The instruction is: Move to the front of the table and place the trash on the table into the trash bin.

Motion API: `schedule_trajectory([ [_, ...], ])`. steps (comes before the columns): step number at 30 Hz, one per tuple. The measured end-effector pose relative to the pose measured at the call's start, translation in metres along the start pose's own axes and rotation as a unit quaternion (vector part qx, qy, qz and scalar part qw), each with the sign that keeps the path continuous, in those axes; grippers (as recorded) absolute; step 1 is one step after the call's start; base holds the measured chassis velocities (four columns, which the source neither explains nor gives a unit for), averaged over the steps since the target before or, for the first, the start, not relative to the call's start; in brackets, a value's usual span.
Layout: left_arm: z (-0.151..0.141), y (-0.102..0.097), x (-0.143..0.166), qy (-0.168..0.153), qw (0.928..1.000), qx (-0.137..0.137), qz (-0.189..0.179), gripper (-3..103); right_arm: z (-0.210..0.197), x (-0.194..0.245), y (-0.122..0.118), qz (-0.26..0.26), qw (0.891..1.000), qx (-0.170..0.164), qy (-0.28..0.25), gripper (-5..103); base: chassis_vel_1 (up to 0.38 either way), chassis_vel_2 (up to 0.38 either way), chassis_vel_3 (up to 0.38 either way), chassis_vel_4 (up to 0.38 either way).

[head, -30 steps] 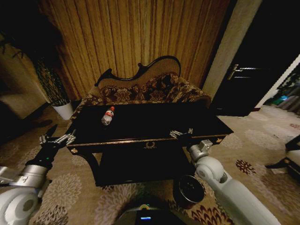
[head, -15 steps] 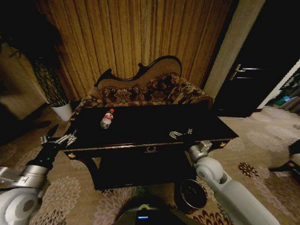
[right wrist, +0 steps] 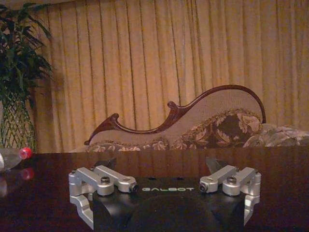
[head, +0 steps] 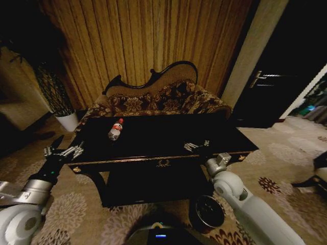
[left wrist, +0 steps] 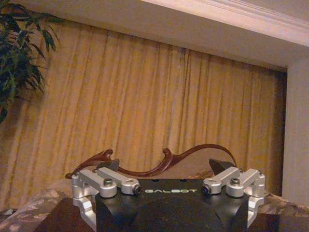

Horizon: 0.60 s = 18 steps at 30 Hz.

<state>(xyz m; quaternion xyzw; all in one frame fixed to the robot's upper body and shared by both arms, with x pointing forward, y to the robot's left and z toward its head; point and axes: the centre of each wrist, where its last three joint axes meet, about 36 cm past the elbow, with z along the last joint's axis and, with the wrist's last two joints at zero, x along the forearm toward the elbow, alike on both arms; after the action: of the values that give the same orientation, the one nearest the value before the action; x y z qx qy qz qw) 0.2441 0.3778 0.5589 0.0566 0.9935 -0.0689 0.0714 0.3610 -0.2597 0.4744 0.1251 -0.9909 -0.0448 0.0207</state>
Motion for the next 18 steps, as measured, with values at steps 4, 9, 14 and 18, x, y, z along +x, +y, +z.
schedule_trajectory([
  [4, -0.0003, -0.0003, -0.0012, -0.001, 1.0, 0.0, 0.002, 100, 0.0002, 0.0, -0.0004, 0.0, 1.0, 0.003, 0.0, 100, -0.093, -0.093, 0.097, 0.08],
  [9, -0.0002, -0.0002, -0.0013, -0.001, 1.0, 0.0, 0.002, 100, 0.0013, 0.0, -0.0008, 0.0, 1.0, 0.004, -0.005, 100, -0.039, -0.025, 0.03, 0.027],
  [14, 0.0021, 0.0009, -0.0005, 0.001, 1.0, 0.003, -0.003, 100, 0.0025, -0.0002, -0.0012, 0.001, 1.0, 0.006, -0.006, 100, 0.0, 0.0, 0.0, 0.0],
  [18, 0.0053, 0.0008, -0.001, -0.004, 1.0, 0.006, -0.006, 100, 0.0034, -0.0001, -0.0022, 0.001, 1.0, 0.008, -0.005, 100, 0.0, 0.0, 0.0, 0.0],
])
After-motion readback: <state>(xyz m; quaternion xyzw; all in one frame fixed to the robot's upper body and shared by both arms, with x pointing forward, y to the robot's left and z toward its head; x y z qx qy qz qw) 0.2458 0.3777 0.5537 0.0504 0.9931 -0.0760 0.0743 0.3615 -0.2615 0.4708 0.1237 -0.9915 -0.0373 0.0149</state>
